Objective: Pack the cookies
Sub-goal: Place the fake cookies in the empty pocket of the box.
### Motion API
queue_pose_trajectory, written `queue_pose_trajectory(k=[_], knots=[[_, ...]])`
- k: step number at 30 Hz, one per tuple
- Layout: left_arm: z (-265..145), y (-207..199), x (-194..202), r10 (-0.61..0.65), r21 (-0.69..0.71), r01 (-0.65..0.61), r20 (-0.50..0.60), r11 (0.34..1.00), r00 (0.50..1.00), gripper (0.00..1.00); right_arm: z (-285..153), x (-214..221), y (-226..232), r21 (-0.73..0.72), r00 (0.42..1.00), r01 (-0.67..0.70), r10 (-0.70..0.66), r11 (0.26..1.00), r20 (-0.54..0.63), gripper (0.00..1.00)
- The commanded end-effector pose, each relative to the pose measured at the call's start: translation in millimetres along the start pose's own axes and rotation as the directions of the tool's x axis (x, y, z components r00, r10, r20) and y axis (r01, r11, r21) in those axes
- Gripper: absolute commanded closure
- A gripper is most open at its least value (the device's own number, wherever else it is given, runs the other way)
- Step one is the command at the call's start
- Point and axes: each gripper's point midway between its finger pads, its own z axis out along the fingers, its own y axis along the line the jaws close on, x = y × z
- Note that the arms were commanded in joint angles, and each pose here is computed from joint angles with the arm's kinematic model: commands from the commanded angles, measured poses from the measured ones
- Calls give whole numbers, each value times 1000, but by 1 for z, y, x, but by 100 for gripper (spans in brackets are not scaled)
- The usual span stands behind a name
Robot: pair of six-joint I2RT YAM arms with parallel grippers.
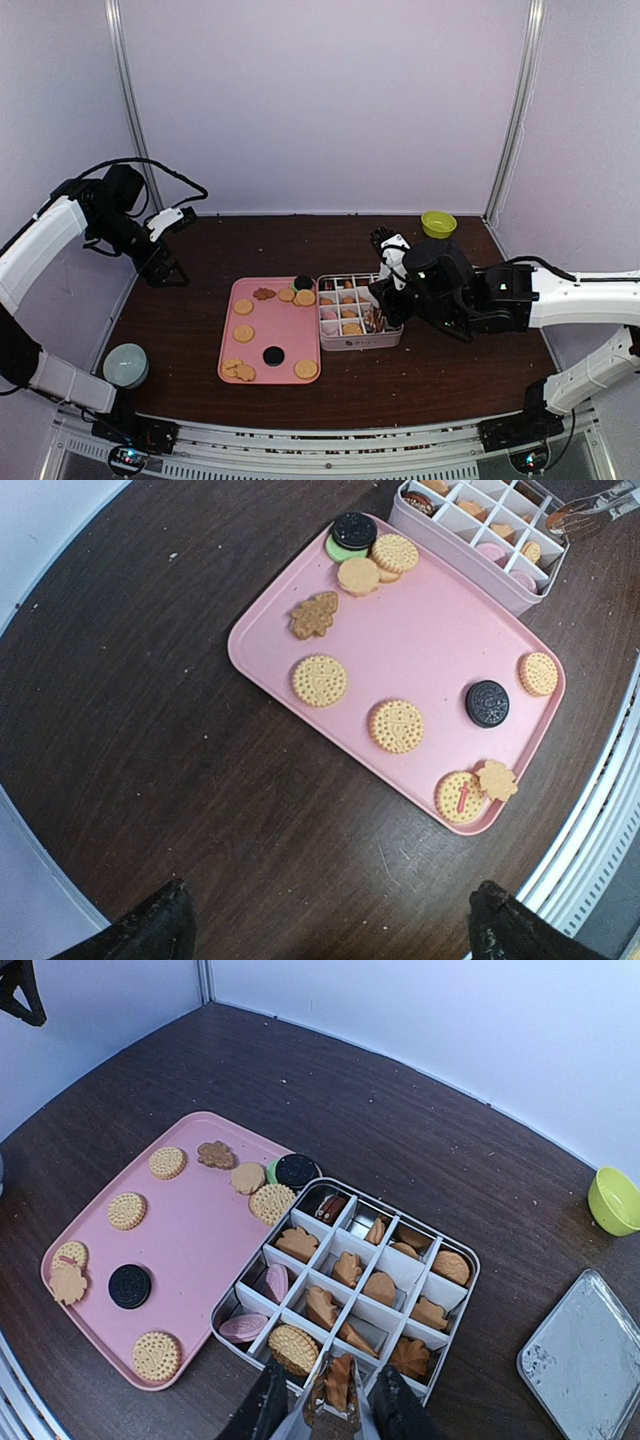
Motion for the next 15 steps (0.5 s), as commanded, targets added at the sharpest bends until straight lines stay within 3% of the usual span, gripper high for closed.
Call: queue_pose_trajectory(k=[1, 15], knots=[[-8, 1, -8, 19, -8, -19, 36, 1000, 999, 2, -8, -18, -3, 3, 999, -16, 16, 1000, 45, 71], [-12, 0, -10, 25, -14, -25, 46, 1000, 999, 2, -11, -26, -1, -6, 998, -19, 19, 1000, 59, 71]])
